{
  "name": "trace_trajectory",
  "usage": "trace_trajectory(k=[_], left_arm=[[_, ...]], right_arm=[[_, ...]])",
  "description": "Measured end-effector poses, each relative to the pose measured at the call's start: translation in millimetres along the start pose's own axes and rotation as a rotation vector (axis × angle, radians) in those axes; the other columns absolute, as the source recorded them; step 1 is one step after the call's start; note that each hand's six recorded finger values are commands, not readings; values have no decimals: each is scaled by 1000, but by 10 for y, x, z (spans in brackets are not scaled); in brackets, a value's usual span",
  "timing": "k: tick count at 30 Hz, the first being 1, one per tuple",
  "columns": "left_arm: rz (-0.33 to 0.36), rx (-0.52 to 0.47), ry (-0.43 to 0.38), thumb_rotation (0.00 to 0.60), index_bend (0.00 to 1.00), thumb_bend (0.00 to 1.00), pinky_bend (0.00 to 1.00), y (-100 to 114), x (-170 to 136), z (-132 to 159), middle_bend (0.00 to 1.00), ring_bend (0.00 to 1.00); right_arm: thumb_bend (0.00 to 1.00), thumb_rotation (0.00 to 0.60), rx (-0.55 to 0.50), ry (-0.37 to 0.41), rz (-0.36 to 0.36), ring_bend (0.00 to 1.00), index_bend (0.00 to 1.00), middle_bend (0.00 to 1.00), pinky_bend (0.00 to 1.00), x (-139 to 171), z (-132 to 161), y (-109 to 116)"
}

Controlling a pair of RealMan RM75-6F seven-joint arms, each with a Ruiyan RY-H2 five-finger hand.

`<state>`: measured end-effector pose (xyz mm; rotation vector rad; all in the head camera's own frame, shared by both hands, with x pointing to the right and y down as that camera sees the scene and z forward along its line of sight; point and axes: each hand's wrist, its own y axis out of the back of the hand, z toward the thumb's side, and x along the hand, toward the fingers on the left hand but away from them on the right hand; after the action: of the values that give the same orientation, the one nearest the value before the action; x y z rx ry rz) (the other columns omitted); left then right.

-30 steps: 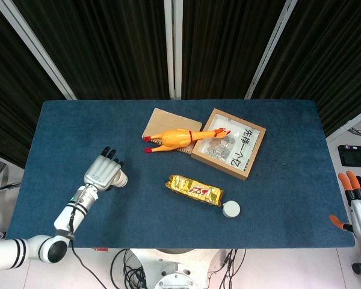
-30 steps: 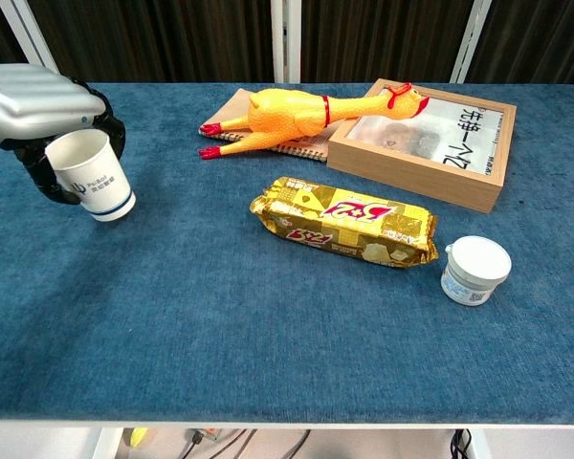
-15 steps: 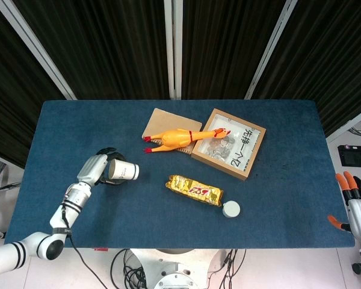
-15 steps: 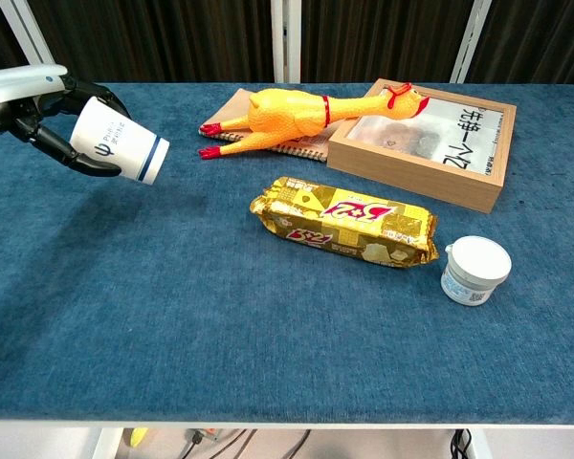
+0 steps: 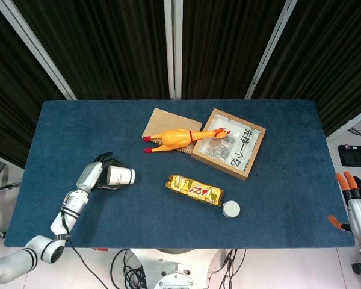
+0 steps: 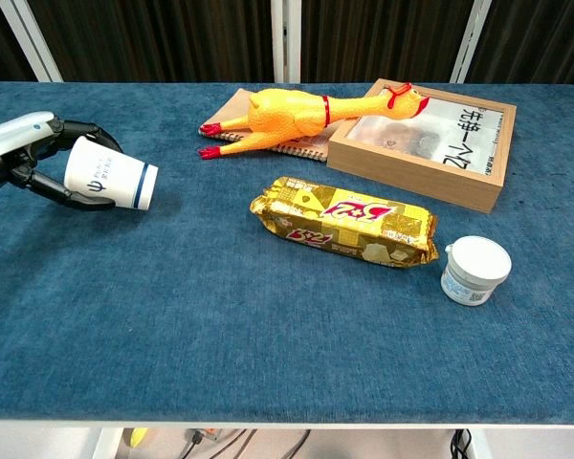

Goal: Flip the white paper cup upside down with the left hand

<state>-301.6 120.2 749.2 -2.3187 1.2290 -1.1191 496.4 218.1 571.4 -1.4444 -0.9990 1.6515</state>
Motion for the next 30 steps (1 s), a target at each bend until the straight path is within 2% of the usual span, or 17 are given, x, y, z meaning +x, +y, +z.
trace_trajectory(k=[2, 5, 7, 8, 10, 16, 23, 26, 30], left_arm=[[-11, 10, -2, 600, 337, 128, 71, -31, -14, -12, 318, 47], [-29, 24, -2, 600, 208, 125, 46, -53, -27, -26, 201, 10], [-42, 32, 0, 600, 88, 124, 28, -57, -34, -36, 90, 0], [-48, 41, -3, 600, 63, 124, 26, -55, -38, -35, 61, 0], [-52, 59, -10, 600, 34, 123, 24, -51, -46, -29, 13, 0], [-52, 183, -58, 600, 33, 123, 6, 22, -83, 64, 5, 0], [-37, 495, -119, 600, 87, 124, 0, 78, -177, 396, 35, 0], [-33, 646, -115, 600, 91, 124, 0, 52, -219, 574, 52, 0], [-29, 847, -82, 600, 157, 124, 0, 17, -247, 795, 77, 0]], right_arm=[[58, 600, -1, -1, 1, 0, 0, 0, 0, 0, -3, -1], [58, 600, 0, 1, 2, 0, 0, 0, 0, -2, -3, -6], [58, 600, -1, 1, 3, 0, 0, 0, 0, -4, -3, -10], [58, 600, -1, 1, 3, 0, 0, 0, 0, -4, -4, -11], [58, 600, 0, 1, 3, 0, 0, 0, 0, -4, -5, -12], [58, 600, 2, -4, -3, 0, 0, 0, 0, 0, -23, 7], [58, 600, 0, -7, 5, 0, 0, 0, 0, -28, -14, -10], [58, 600, 2, -1, 2, 0, 0, 0, 0, -43, 12, 2], [58, 600, 5, 0, -2, 0, 0, 0, 0, -47, 20, 25]])
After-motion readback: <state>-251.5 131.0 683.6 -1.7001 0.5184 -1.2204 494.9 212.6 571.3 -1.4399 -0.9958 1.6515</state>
